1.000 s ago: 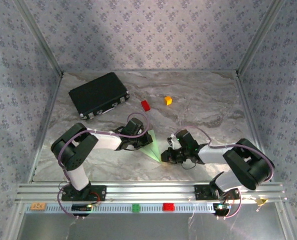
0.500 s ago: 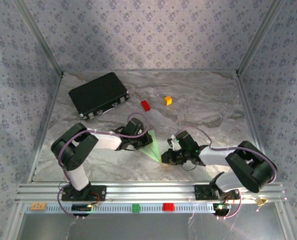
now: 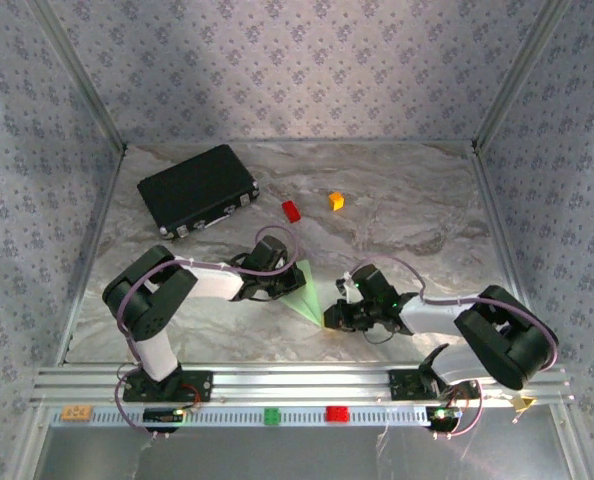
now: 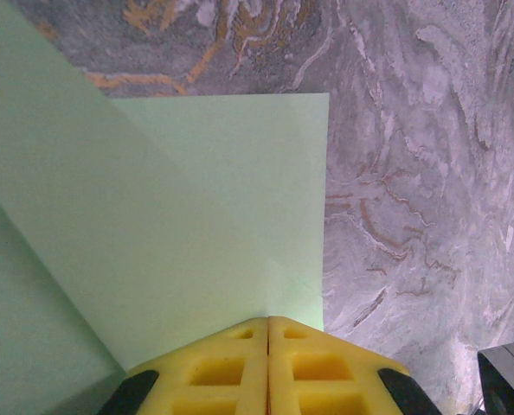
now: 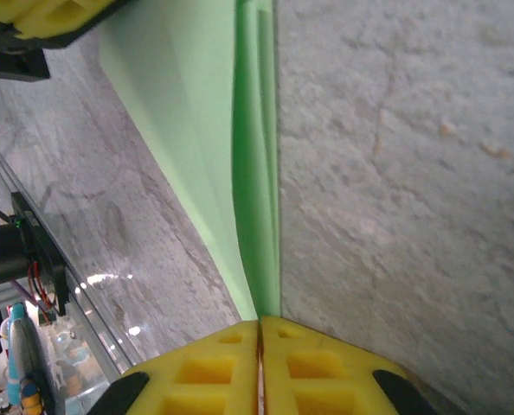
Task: Fold a paper plane with a square sheet of paper (pick it up from the middle)
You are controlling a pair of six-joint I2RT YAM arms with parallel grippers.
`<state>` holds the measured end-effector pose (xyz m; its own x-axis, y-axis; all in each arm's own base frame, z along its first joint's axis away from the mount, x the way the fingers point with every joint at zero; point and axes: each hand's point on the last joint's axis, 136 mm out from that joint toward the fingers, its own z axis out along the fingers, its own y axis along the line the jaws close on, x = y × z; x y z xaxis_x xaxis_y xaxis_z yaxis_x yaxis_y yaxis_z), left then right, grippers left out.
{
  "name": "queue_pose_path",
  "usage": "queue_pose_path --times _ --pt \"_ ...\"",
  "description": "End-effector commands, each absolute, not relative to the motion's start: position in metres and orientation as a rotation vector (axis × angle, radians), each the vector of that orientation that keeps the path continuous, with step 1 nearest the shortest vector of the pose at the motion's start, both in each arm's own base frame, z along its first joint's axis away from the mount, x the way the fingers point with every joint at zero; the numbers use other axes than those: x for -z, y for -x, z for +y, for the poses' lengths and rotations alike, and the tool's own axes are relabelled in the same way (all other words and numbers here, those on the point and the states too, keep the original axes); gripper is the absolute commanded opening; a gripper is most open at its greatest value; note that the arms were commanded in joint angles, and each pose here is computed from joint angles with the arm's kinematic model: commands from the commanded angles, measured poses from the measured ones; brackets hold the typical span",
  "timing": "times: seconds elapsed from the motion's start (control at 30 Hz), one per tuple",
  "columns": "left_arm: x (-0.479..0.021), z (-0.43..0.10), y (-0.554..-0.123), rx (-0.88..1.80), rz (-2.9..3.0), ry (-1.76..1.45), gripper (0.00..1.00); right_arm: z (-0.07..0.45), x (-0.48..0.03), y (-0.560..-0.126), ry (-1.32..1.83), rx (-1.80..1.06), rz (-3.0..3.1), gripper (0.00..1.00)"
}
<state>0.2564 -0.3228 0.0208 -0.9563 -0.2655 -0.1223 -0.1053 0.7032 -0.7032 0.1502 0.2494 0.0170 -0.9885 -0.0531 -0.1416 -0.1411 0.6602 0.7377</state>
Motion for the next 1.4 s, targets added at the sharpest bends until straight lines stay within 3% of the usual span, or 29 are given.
queue_pose_path --times 0.0,0.27,0.4,0.47,0.73,0.97,1.37 --pt "0.002 -0.309 -0.248 1.004 2.761 0.333 0.07 0.221 0.017 -0.113 0.090 -1.110 2.984 0.05" --pt "0.002 -0.308 -0.248 1.003 2.762 0.335 0.07 0.213 0.019 -0.110 0.053 -1.048 3.000 0.12" --pt "0.002 -0.309 -0.248 1.005 2.761 0.335 0.07 0.212 0.018 -0.109 0.051 -1.053 3.001 0.05" --pt "0.003 -0.309 -0.248 1.005 2.763 0.335 0.07 0.214 0.015 -0.109 0.052 -1.068 2.996 0.09" --pt "0.001 -0.309 -0.247 1.014 2.764 0.327 0.06 0.216 -0.036 -0.139 0.066 -1.039 2.828 0.13" --pt "0.001 -0.310 -0.246 1.017 2.765 0.321 0.06 0.241 -0.079 -0.170 0.134 -1.185 2.665 0.02" --pt "0.006 -0.310 -0.246 1.011 2.776 0.322 0.06 0.297 -0.062 -0.198 0.243 -1.199 2.758 0.00"
